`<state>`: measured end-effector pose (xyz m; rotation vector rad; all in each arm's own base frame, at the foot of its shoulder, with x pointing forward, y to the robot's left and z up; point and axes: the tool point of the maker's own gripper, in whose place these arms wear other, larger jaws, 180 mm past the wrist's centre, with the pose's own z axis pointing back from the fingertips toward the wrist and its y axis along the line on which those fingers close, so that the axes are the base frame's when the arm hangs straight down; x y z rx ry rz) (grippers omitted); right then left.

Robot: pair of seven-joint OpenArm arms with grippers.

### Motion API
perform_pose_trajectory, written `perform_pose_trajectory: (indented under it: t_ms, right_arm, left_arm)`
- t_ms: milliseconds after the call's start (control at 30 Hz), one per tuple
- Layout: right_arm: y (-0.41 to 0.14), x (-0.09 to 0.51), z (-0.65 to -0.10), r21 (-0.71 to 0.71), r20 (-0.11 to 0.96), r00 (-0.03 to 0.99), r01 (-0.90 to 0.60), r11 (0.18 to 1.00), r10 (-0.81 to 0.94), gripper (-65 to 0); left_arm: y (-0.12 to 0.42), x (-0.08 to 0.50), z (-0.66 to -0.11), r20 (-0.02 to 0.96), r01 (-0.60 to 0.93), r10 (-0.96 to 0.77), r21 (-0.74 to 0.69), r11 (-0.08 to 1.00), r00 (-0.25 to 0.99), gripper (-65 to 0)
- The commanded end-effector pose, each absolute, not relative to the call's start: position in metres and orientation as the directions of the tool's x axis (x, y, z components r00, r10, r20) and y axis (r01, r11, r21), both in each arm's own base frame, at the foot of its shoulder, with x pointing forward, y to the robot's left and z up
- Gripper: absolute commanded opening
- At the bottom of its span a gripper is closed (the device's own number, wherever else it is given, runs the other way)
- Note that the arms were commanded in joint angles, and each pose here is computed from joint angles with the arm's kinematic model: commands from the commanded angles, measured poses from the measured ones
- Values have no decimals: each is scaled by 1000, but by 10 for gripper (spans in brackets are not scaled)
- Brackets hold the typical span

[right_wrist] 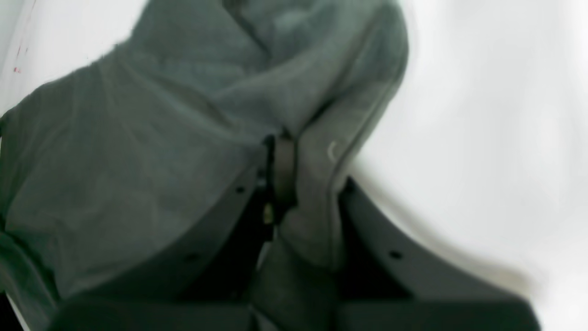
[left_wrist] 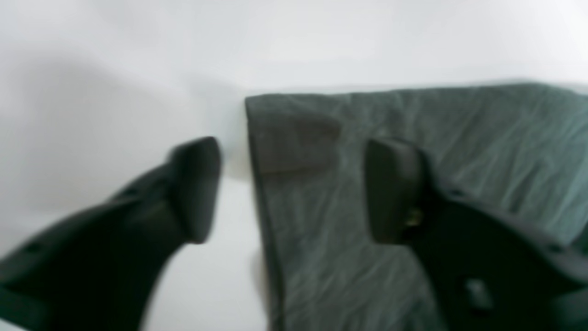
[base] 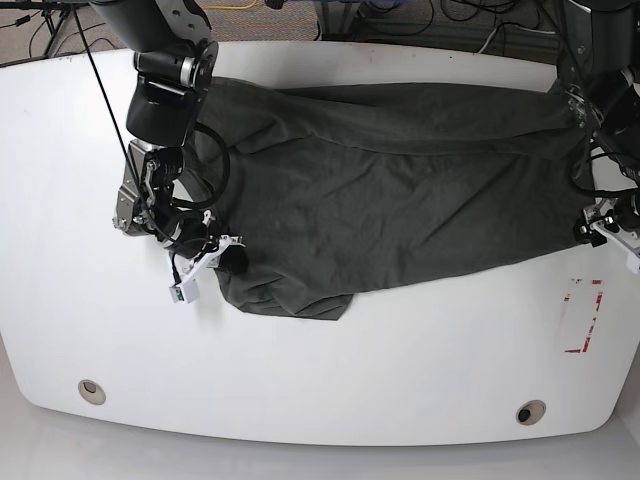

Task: Fold the T-shirt properly
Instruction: 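Grasp the shirt's side edges with both grippers near the hem, then lift the shirt with both grippers and swing it across the table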

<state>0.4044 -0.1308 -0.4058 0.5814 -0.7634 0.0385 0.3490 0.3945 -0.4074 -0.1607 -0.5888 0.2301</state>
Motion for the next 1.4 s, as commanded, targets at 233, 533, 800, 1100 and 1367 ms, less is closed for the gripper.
perform_pose_trajectory:
  t_ms: [233,533,800,1100,1367]
  right_arm:
    - [-136,422,-382,469,714,675,-263,843,-187,-650]
    - [-138,424,-373,449,736,654,-276,850,-176,-650]
    - [-146,420,-352,371,782,612,-309,876,-115,-650]
    - [-171,419,-336,296,796,603,-311,903,-53,-650]
    - [-192,431,-292,168,845,534,-336,927,41,-650]
  left_arm:
    - [378,362,-405,544,-140,253,-239,961,800,-637]
    - [382,369,-395,581,-135,241,-221,966,778,-644]
    - [388,379,-370,634,-120,196,-161,980,748,-646]
    - [390,396,-330,691,-103,136,-89,991,710,-646]
    - [382,417,-277,746,-91,83,-31,995,661,-646]
